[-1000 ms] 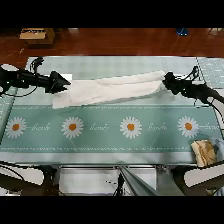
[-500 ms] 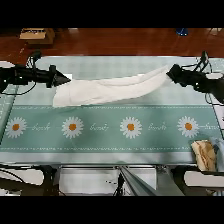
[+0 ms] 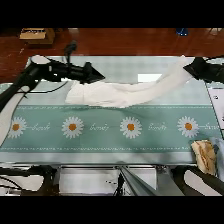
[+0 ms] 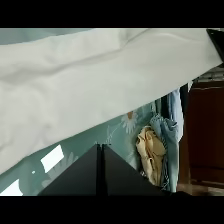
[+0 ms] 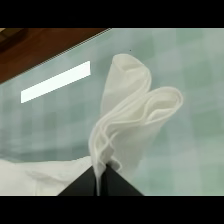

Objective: Fold the shirts.

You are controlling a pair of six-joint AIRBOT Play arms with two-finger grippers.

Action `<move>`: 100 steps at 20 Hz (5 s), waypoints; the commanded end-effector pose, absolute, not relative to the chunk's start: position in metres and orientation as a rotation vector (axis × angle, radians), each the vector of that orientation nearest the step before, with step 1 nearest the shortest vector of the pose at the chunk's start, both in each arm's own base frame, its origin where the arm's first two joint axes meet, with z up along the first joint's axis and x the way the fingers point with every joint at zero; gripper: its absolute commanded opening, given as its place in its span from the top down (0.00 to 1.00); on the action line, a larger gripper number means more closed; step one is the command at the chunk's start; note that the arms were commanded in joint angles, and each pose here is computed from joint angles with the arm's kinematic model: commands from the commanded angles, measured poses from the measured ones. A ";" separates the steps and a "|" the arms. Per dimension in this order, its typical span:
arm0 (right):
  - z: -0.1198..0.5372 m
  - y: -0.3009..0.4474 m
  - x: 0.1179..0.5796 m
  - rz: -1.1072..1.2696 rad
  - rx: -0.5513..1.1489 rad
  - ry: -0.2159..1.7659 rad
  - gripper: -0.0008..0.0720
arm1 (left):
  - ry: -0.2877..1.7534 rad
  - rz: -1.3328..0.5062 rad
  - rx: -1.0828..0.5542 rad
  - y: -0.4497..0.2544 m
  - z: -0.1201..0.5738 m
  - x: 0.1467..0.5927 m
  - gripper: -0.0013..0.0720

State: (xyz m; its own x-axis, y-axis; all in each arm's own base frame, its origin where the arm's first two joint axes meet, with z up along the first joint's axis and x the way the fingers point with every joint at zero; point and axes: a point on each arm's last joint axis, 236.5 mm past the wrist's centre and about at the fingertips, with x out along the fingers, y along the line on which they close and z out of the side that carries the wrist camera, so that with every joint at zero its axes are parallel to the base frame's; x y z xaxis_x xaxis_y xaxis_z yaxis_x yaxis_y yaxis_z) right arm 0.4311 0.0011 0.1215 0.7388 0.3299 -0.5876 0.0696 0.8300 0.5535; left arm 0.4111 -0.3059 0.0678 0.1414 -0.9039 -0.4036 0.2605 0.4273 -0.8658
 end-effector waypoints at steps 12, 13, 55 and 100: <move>0.195 0.020 0.328 0.146 0.449 0.724 0.96 | 1.429 -1.089 -0.810 -0.498 -0.012 0.271 0.94; 0.195 0.020 0.328 0.146 0.450 0.724 0.96 | 1.459 -1.103 -0.802 -0.509 -0.018 0.253 0.94; 0.091 0.178 0.405 0.374 0.146 0.825 0.39 | 0.592 -0.898 -0.478 -0.137 0.273 0.355 0.95; 0.151 -0.195 0.079 -0.976 0.713 1.207 0.96 | 0.892 -0.615 -0.467 -0.080 0.131 0.426 0.36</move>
